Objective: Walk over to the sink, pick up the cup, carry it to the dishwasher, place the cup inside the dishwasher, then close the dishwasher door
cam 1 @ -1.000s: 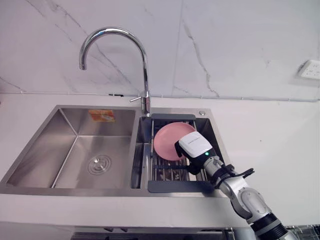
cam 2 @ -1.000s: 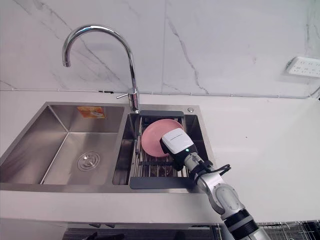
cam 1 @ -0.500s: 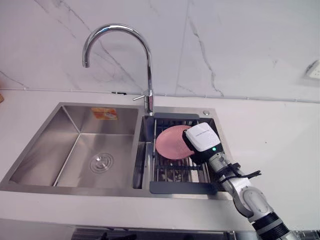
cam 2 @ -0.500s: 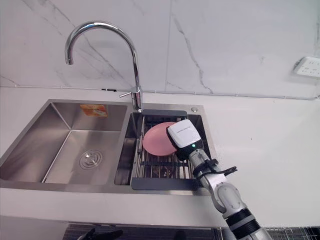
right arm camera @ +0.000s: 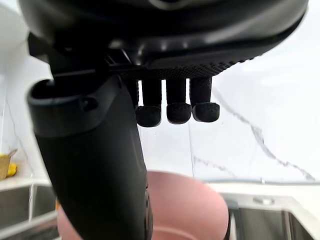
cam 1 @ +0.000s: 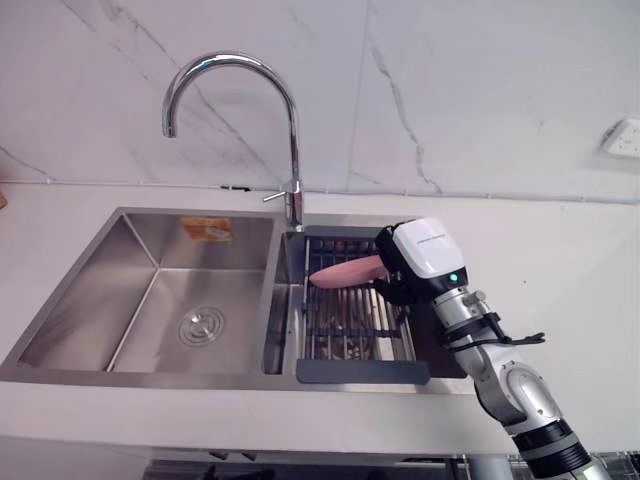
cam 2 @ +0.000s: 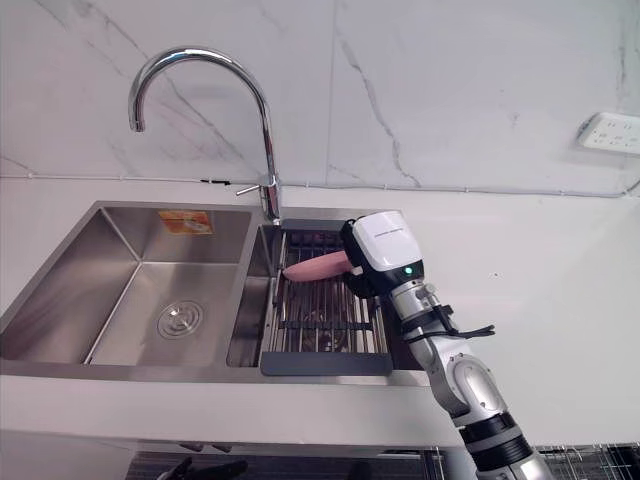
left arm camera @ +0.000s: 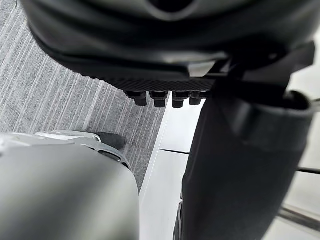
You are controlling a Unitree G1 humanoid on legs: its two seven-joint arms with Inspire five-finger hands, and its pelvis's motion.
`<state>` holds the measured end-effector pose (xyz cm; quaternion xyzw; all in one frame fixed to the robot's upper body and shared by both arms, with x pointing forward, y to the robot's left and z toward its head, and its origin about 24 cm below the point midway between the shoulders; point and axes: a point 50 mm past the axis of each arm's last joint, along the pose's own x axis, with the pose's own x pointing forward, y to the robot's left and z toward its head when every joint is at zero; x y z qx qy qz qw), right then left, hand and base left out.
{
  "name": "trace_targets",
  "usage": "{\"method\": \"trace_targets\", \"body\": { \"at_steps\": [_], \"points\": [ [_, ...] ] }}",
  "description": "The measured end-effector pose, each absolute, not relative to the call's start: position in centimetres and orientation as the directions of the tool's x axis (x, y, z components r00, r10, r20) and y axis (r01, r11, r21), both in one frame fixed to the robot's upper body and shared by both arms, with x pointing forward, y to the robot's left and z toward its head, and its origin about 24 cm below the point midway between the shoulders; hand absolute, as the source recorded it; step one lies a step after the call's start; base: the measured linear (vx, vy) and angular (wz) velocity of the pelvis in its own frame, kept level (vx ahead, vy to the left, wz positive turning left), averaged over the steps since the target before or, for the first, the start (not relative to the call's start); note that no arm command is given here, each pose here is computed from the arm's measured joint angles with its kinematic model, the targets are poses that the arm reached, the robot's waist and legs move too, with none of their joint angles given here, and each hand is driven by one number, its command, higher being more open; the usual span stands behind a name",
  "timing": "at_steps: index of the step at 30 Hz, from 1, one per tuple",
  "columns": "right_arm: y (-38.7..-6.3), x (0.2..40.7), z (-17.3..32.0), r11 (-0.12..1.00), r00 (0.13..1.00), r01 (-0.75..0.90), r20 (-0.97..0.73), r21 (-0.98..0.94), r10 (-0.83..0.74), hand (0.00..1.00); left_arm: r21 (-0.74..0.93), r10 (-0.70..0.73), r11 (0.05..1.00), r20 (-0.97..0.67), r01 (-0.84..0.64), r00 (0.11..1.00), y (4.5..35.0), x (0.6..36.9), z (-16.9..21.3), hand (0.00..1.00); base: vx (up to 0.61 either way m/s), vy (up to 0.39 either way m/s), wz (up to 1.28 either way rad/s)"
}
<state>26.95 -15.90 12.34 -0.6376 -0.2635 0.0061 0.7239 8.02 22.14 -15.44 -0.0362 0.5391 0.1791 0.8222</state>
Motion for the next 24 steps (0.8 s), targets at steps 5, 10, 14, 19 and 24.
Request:
{"method": "trace_targets", "body": {
  "at_steps": [5, 10, 14, 19, 24],
  "points": [
    [-16.7, 26.6, 12.4, 0.232, 0.869, 0.321, 0.383, -0.918, 0.314, 1.0, 0.134, 0.257, 0.932, -0.899, -0.337, 0.354, 22.2, 8.0, -15.4, 1.0, 0.0, 0.0, 0.0],
    [-17.6, 25.8, 12.5, 0.255, 0.882, 0.307, 0.375, -0.917, 0.285, 1.0, 0.133, 0.261, 0.929, -0.898, -0.346, 0.355, 22.3, 8.0, -15.4, 1.0, 0.0, 0.0, 0.0],
    [-18.5, 25.1, 12.9, 0.367, 0.905, 0.228, 0.335, -0.902, 0.263, 1.0, 0.13, 0.269, 0.919, -0.897, -0.373, 0.351, 22.5, 8.0, -15.3, 1.0, 0.0, 0.0, -0.01],
    [-19.1, 24.3, 13.4, 0.543, 0.913, 0.114, 0.303, -0.832, 0.273, 1.0, 0.129, 0.275, 0.911, -0.898, -0.391, 0.345, 22.7, 8.1, -15.1, 1.0, -0.01, 0.016, -0.03],
    [-18.7, 23.8, 13.4, 0.748, 0.906, -0.047, 0.288, -0.662, 0.312, 1.0, 0.122, 0.275, 0.912, -0.891, -0.392, 0.361, 22.8, 8.6, -14.9, 1.0, -0.01, 0.028, -0.02]
  ]
}}
